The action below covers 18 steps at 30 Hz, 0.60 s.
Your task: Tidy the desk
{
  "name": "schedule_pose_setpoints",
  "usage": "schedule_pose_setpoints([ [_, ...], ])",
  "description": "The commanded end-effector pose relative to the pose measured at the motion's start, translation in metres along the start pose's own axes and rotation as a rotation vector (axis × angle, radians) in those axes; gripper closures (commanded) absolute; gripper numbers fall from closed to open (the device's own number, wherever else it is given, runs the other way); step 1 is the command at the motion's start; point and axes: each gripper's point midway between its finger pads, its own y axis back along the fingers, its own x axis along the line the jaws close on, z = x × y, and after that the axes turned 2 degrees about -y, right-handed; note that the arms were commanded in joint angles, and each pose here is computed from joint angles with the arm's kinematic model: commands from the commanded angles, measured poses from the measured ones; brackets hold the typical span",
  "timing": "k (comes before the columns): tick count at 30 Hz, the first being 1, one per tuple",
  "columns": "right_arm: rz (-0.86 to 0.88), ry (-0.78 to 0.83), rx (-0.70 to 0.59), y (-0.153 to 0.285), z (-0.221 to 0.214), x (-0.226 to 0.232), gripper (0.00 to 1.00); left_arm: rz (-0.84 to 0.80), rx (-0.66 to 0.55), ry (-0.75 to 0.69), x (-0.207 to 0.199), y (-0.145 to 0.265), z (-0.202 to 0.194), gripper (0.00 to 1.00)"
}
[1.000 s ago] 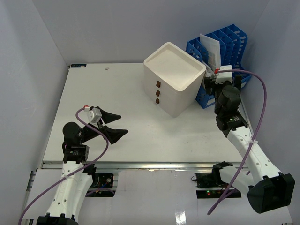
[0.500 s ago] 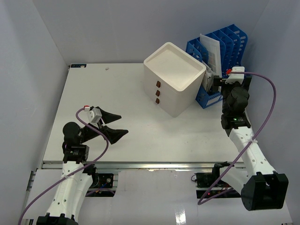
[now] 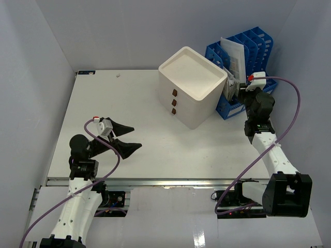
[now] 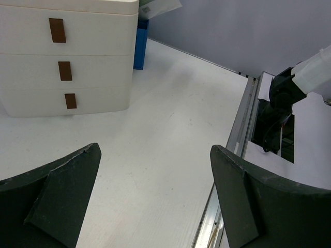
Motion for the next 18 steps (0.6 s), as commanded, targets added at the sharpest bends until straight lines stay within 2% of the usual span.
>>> schedule_pose_setpoints([
  [1,0.109,0.032,-0.095,-0.006,0.017,0.017,0.64,-0.005,-0.003,-0.018,-0.001,-0.001,0.002,0.02],
  [4,0.154,0.043,-0.09,-0.008,0.012,0.018,0.77,-0.005,-0.002,-0.017,-0.001,-0.001,0.002,0.02],
  [6,0.17,0.041,-0.089,-0.009,0.011,0.019,0.82,-0.003,-0.002,-0.018,-0.001,-0.001,0.002,0.02],
  [12,0.219,0.037,-0.121,-0.011,0.019,0.022,0.87,-0.003,-0.001,-0.017,-0.001,-0.001,0.001,0.02],
  [18,0.274,0.034,-0.272,-0.001,0.036,0.028,0.9,-0.003,0.003,-0.012,0.0,-0.001,0.0,0.02],
])
